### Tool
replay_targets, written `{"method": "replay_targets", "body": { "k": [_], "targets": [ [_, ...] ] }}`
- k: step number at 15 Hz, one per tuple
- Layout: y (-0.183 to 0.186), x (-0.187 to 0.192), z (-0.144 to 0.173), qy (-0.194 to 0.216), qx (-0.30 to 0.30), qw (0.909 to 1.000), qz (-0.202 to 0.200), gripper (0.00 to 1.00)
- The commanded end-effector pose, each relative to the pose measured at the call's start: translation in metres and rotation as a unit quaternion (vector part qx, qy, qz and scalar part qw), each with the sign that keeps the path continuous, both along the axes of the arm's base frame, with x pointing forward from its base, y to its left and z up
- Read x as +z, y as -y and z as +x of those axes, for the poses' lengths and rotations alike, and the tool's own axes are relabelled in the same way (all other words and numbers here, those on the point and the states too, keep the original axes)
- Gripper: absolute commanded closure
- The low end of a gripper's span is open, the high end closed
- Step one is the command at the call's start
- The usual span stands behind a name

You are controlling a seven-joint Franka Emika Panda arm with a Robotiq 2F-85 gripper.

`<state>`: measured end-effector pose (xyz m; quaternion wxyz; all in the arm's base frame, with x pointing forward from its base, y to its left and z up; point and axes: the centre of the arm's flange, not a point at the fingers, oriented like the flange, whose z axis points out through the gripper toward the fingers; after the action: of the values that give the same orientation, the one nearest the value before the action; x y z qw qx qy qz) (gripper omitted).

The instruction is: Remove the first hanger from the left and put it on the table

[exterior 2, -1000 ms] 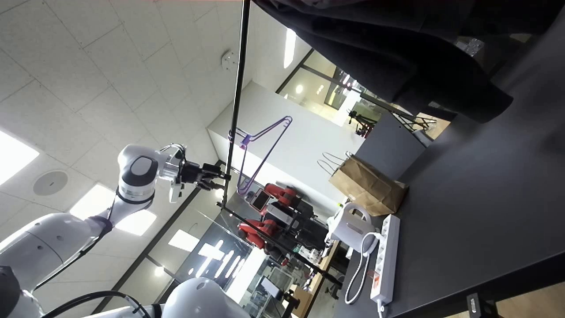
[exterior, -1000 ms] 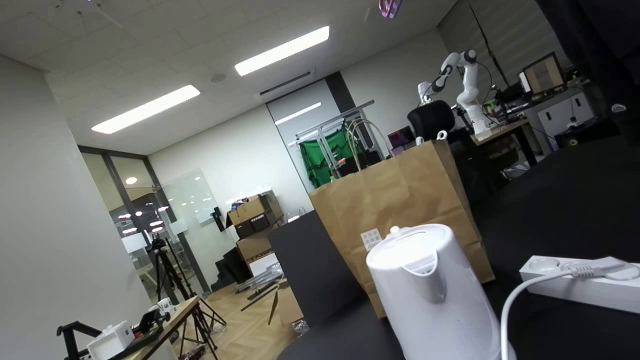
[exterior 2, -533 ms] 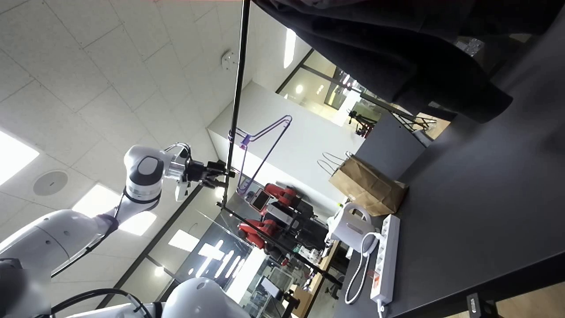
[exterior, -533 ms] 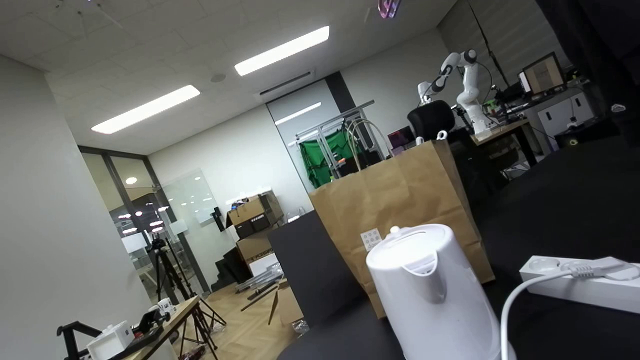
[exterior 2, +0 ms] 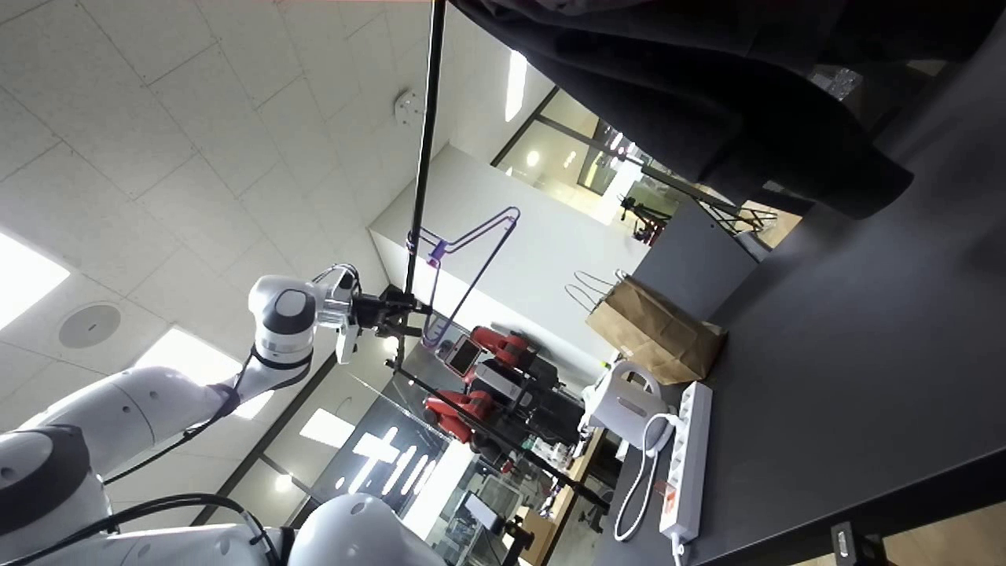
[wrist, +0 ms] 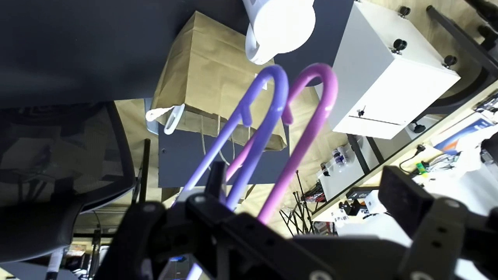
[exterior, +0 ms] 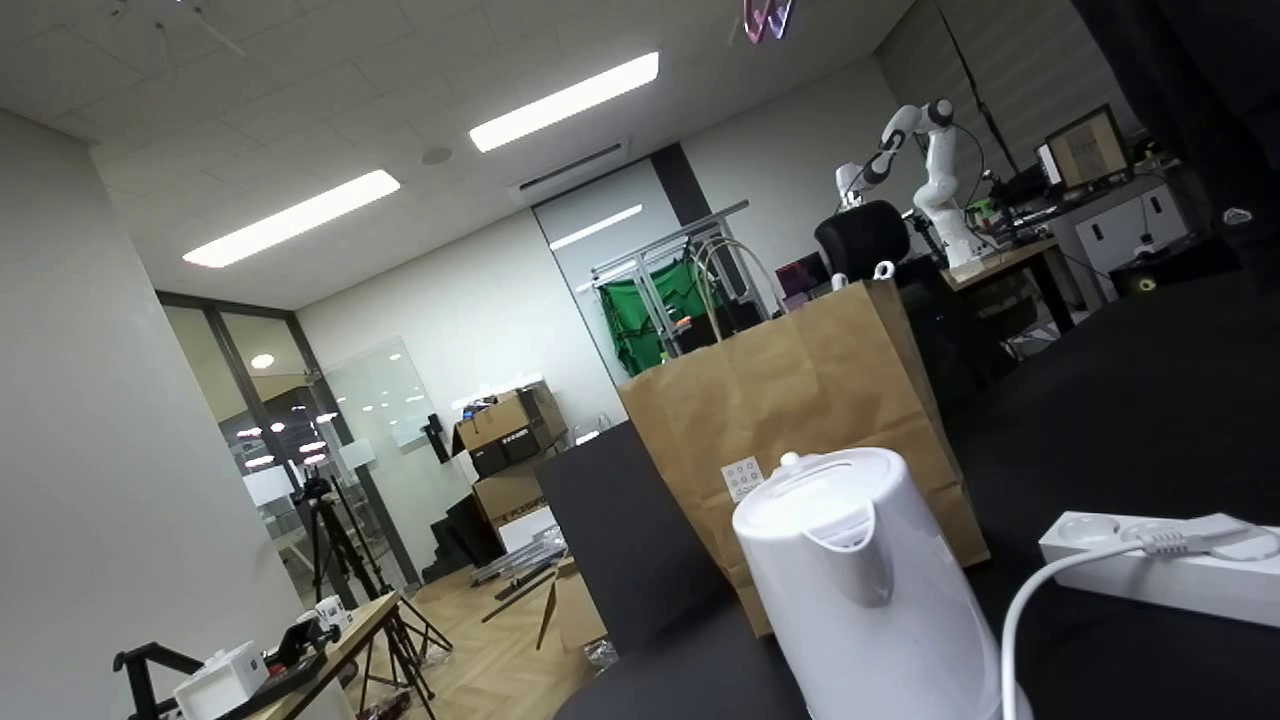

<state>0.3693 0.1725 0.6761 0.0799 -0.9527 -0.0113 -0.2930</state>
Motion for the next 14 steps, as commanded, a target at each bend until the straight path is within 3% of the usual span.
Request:
{"method": "replay_targets", "body": {
  "k": [1,9,14],
  "targets": [
    [-0.023,0.014,0.011,0.012,-0.004,0.9998,-0.015,0.00],
    [-0.026,0.038,0.015,0.016,-0.015,0.9966,-0.080,0.00],
    [-0.032,0.039,0.017,0.024,-0.011,0.9981,-0.056,0.00]
  ]
}}
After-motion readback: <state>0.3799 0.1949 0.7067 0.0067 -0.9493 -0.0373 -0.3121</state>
